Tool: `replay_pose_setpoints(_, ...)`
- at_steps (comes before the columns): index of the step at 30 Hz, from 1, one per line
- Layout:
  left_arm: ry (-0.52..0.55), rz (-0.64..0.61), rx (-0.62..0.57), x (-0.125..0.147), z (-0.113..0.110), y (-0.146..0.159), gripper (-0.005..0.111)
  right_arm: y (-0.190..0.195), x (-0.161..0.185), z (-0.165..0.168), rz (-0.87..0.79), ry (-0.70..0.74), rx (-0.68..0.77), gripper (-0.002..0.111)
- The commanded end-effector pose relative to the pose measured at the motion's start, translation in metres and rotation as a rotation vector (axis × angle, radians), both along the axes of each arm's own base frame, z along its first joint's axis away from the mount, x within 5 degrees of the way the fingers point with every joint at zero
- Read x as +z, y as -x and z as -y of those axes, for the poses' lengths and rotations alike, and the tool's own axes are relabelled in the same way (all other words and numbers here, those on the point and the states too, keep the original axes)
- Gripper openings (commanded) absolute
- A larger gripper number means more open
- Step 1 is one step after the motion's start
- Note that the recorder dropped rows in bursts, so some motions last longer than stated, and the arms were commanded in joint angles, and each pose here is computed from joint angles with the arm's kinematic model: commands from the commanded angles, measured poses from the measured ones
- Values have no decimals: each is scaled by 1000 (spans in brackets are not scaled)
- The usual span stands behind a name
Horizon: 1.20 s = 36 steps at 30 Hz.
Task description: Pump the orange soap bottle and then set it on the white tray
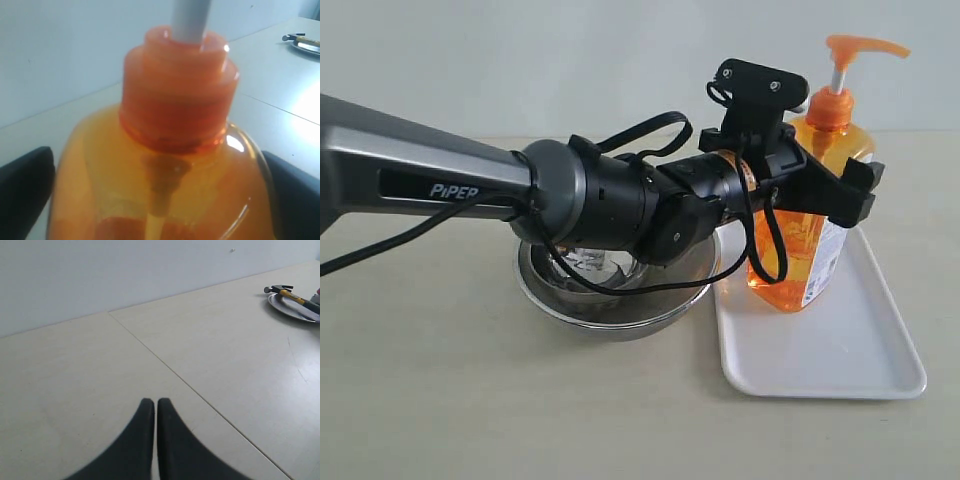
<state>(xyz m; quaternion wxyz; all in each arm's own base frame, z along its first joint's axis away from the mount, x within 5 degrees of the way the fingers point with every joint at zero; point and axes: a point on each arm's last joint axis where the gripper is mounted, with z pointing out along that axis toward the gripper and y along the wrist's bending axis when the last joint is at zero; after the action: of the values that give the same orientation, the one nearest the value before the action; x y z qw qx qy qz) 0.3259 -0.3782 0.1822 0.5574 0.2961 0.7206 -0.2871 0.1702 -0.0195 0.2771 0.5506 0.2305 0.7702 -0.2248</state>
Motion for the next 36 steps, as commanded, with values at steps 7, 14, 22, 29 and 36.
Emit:
replay_pose_setpoints(7,-29,-40,0,2,0,2,100,2,3,1,12,1,-8,0)
replay_pose_setpoints(14,-10,-21,-10,4,4,5,100,2,3,1,12,1,-8,0)
replay_pose_setpoints(22,-8,-56,-3,2,3,5,100,2,3,1,12,1,-8,0)
replay_pose_setpoints(29,-41,-80,-2,-1,2,6,100,2,3,1,12,1,-8,0)
replay_pose_setpoints(36,-36,-73,-3,1,2,6,100,2,3,1,12,1,-8,0)
